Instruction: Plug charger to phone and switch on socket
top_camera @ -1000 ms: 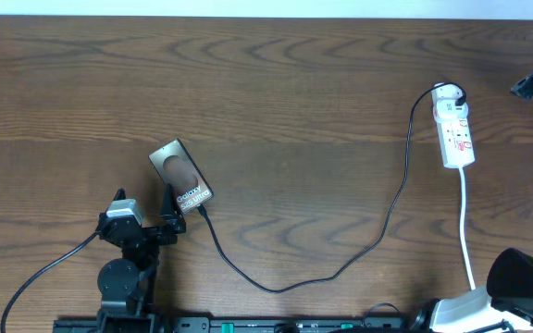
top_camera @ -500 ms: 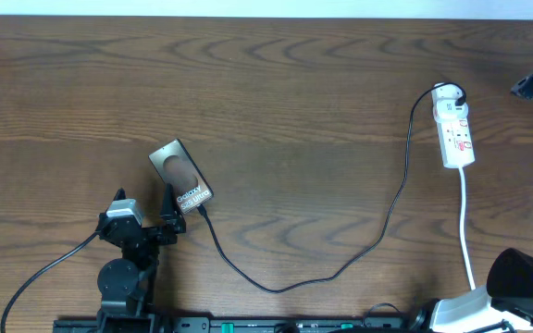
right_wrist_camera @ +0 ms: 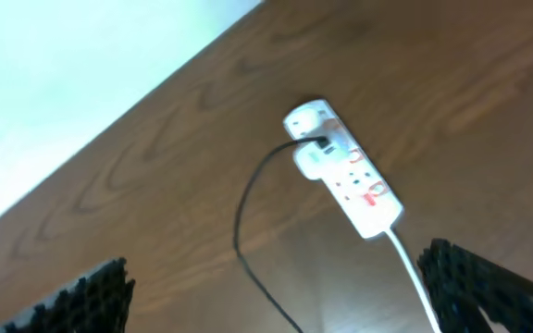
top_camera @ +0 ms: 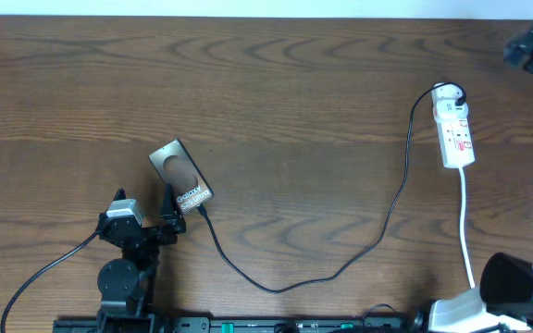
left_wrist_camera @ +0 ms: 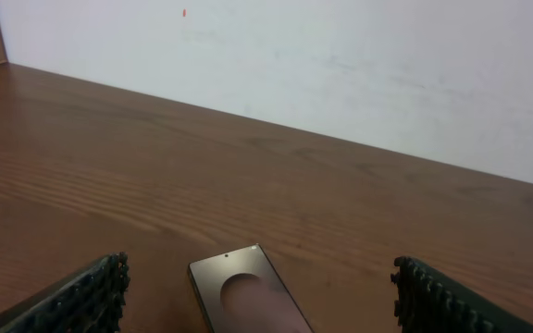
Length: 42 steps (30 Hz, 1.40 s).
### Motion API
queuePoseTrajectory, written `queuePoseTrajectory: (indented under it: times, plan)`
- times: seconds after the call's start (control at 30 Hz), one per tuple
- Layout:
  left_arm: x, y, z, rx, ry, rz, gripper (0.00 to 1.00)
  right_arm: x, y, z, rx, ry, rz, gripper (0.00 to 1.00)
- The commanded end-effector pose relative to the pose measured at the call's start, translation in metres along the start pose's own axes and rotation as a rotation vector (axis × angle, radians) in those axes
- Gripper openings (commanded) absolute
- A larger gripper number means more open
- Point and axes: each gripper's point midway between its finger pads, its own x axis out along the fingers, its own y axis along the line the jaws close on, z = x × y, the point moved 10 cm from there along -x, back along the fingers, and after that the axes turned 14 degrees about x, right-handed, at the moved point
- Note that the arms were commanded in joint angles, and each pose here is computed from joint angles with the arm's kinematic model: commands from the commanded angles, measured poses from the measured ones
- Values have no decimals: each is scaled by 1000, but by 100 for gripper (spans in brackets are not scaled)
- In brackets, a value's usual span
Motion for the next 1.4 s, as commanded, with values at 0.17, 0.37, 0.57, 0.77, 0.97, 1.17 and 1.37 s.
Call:
queuePoseTrajectory:
  times: [0.17,0.37,0.57,0.77,0.97,1.17,1.37]
  plan:
    - [1,1,-11,14,55,9,90,29,12,-57,-123,-168,97,99]
    - [1,1,-11,14,55,9,89,63,-20,-100,-137,-263,179,99]
    - [1,1,-11,14,55,9,89,80,-56,-139,-140,-380,270,99]
    - [1,1,-11,14,55,9,89,75,-88,-170,-132,-538,334,99]
    - [1,1,-11,14,55,9,89,69,-126,-208,-112,-635,348,99]
    - [1,1,-11,14,55,9,90,67,-151,-234,-99,-715,379,99]
    - [1,1,-11,14,56,9,90,77,-165,-251,-102,-715,388,99]
